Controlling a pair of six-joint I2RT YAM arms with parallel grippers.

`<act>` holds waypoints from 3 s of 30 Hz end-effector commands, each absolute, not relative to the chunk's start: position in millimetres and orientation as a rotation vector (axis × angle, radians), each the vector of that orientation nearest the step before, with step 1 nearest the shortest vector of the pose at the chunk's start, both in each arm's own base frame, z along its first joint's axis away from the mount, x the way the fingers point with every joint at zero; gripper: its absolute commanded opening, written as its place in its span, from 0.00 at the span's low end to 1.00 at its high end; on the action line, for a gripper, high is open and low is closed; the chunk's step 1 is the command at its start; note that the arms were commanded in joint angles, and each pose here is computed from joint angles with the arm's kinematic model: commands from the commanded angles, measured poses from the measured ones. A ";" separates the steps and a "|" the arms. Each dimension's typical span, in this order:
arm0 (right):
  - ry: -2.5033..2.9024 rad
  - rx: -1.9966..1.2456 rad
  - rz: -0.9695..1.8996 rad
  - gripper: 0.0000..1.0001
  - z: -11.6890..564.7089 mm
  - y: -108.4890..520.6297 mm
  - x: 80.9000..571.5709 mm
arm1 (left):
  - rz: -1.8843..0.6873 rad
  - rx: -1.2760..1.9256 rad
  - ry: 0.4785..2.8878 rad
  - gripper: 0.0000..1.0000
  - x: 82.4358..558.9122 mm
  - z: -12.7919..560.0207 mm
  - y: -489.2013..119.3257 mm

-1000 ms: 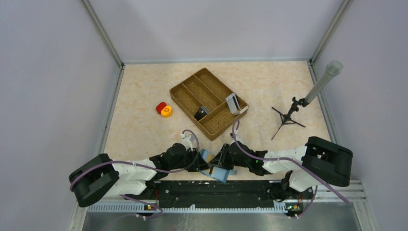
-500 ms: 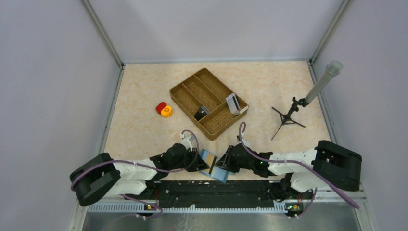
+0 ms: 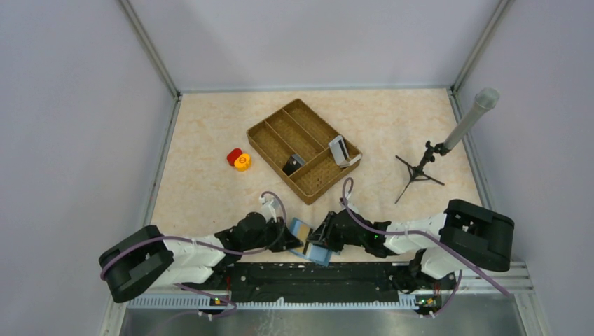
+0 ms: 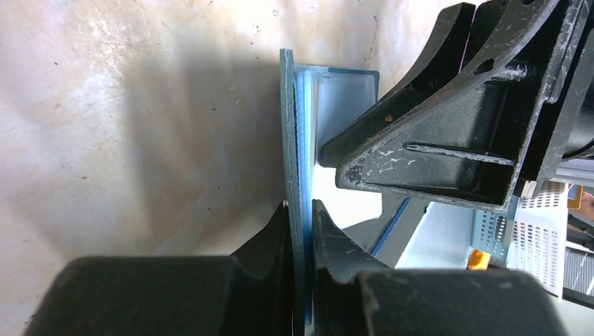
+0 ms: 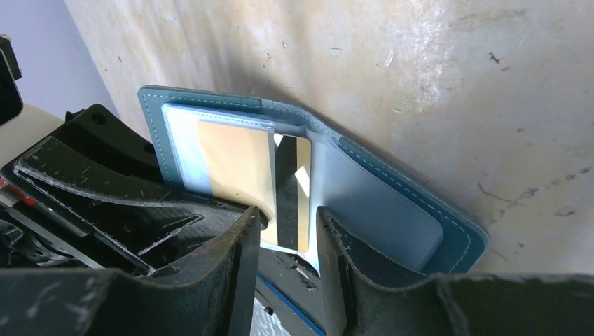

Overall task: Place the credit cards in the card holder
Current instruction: Insert the credit card into the card holder, then pick up the credit card from the storage box.

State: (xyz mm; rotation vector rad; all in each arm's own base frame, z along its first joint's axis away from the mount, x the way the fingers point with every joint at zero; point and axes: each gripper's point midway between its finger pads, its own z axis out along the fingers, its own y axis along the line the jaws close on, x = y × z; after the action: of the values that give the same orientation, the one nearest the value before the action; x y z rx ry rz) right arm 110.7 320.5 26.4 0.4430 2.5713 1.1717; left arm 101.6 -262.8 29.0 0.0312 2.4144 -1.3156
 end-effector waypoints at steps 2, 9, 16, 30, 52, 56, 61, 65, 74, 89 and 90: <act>2.589 0.431 1.146 0.35 19.3 322.5 112.3 | -1.341 0.048 2.415 0.10 93.4 25.8 -258.1; 2.566 0.407 1.197 0.33 23.5 329.2 113.4 | -1.365 0.029 2.390 0.10 92.1 27.3 -255.2; 2.540 0.366 1.247 0.30 30.6 337.6 115.2 | -1.349 0.009 2.414 0.12 90.0 20.3 -251.3; 2.464 0.335 1.372 0.30 47.9 350.9 117.5 | -1.308 -0.012 2.470 0.29 90.3 10.4 -251.2; 2.273 0.274 0.777 0.63 111.2 220.8 190.7 | -0.829 -0.149 2.522 0.99 121.2 5.9 -197.6; 2.241 0.233 0.609 0.72 137.5 181.9 226.0 | -0.738 -0.180 2.525 0.99 128.7 16.1 -183.9; 2.282 0.174 0.480 0.76 145.4 167.1 266.8 | -0.741 -0.155 2.521 0.99 149.8 46.4 -179.3; 2.308 0.197 0.401 0.77 143.2 167.5 301.3 | -0.705 -0.035 2.507 0.99 173.2 81.0 -179.8; 2.301 0.379 0.295 0.76 130.6 161.6 359.3 | -0.638 0.198 2.487 0.99 226.7 144.4 -170.3; 2.346 0.497 0.185 0.69 96.7 160.9 389.8 | -0.513 0.280 2.480 0.99 256.5 146.2 -156.7; 2.351 0.503 0.178 0.68 95.4 159.4 387.5 | -0.517 0.281 2.478 0.99 256.4 146.7 -157.1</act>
State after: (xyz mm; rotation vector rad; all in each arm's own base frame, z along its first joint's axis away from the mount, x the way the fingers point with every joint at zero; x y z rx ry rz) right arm 375.1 163.7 80.3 0.4457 2.4050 0.1780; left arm 253.7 -152.9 133.2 0.2310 2.5194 -0.4857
